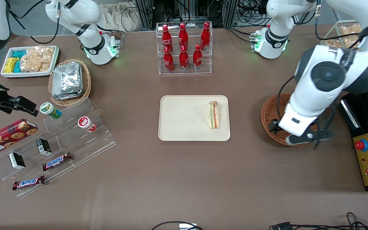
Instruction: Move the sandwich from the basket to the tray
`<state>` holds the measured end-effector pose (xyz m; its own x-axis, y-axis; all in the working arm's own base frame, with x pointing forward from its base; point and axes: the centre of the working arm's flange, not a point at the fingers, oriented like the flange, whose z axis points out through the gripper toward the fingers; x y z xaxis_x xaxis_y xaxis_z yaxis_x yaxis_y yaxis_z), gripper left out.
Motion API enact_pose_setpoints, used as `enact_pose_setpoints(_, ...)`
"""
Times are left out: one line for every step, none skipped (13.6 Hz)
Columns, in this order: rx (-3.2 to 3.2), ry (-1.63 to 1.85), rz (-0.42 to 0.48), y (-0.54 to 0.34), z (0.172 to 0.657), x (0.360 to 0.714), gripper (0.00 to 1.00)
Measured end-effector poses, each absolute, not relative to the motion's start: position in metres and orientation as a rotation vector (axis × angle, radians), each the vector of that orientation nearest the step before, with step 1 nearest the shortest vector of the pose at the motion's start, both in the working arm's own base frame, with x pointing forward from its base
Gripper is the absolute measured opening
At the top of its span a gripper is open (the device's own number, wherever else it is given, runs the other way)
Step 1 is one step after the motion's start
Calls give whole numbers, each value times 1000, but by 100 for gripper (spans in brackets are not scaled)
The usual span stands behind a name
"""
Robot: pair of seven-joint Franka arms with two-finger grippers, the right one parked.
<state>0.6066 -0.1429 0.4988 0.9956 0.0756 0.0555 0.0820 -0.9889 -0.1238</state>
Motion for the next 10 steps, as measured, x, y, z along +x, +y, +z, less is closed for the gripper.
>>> enact_pose_setpoints(-3019, -72, -49, -126, 512, 602, 100)
enact_pose_setpoints(-3027, -30, -30, -109, 527, 596, 100)
enact_pose_setpoints(-3044, 6, -24, -94, 542, 590, 100)
enact_pose_setpoints(-3063, 40, -16, -78, 557, 583, 100)
enact_pose_setpoints(-3080, 90, -2, -63, 571, 574, 100)
enact_pose_setpoints(-3087, 145, 12, -51, 584, 565, 100)
enact_pose_setpoints(-3087, 192, 28, -41, 595, 556, 100)
enact_pose_setpoints(-3087, 219, 41, -37, 605, 547, 100)
enact_pose_setpoints(-3088, 231, 41, -38, 614, 539, 100)
enact_pose_setpoints(-3093, 238, 42, -41, 622, 532, 100)
